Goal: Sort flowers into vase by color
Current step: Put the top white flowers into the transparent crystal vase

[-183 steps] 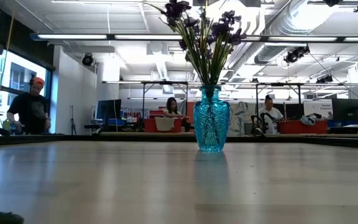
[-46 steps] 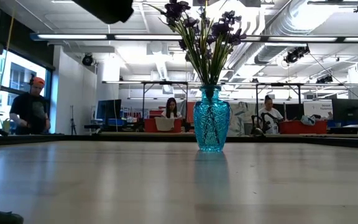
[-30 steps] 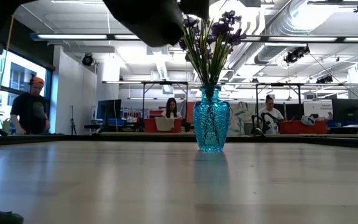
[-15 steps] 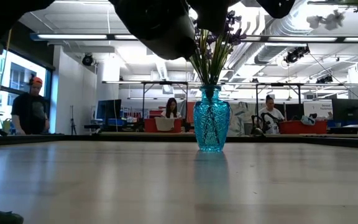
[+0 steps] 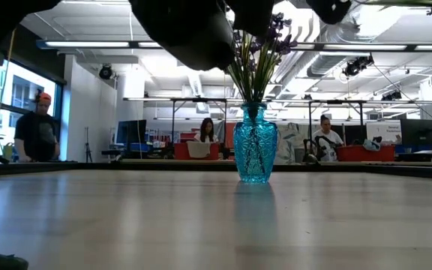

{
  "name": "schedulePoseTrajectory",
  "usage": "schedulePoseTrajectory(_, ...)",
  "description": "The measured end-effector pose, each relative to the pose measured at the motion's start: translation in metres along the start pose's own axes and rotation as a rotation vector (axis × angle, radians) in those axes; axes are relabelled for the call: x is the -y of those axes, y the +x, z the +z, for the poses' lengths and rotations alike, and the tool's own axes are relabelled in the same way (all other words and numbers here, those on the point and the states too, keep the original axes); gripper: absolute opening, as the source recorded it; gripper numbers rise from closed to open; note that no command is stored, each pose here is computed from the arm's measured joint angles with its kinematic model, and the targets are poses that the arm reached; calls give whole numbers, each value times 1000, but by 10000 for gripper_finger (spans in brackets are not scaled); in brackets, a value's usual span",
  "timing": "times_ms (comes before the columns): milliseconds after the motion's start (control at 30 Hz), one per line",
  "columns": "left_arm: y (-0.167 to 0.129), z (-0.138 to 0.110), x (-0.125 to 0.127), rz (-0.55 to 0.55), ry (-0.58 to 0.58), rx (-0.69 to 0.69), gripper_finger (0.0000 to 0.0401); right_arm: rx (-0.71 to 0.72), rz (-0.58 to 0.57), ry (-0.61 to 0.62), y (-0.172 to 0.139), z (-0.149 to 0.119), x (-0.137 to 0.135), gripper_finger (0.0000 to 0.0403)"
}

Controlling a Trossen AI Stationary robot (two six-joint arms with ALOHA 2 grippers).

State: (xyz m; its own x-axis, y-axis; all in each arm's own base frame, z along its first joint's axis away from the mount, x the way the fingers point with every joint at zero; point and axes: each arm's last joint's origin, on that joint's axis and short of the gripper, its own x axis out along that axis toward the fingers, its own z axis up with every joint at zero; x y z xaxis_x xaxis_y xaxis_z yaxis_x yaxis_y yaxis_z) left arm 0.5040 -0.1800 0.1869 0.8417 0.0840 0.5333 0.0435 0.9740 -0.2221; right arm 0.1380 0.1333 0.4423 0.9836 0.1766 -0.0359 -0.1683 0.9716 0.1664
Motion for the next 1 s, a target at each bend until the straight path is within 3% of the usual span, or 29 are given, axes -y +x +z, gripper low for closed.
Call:
schedulePoseTrajectory(167, 1, 3, -3, -8, -21, 29, 0, 2, 0, 1, 0, 0, 0, 0)
schedulePoseTrajectory(467, -5, -11, 9, -121, -9, -70, 0, 22, 2, -61, 0, 2, -1, 0)
schedulePoseTrajectory(767, 26, 2, 12, -200, 83, -96, 0, 21, 5, -66, 0, 2, -1, 0)
schedulePoseTrajectory(1000, 24, -12, 1, -172, 86, -118, 0, 21, 5, -67, 0, 2, -1, 0)
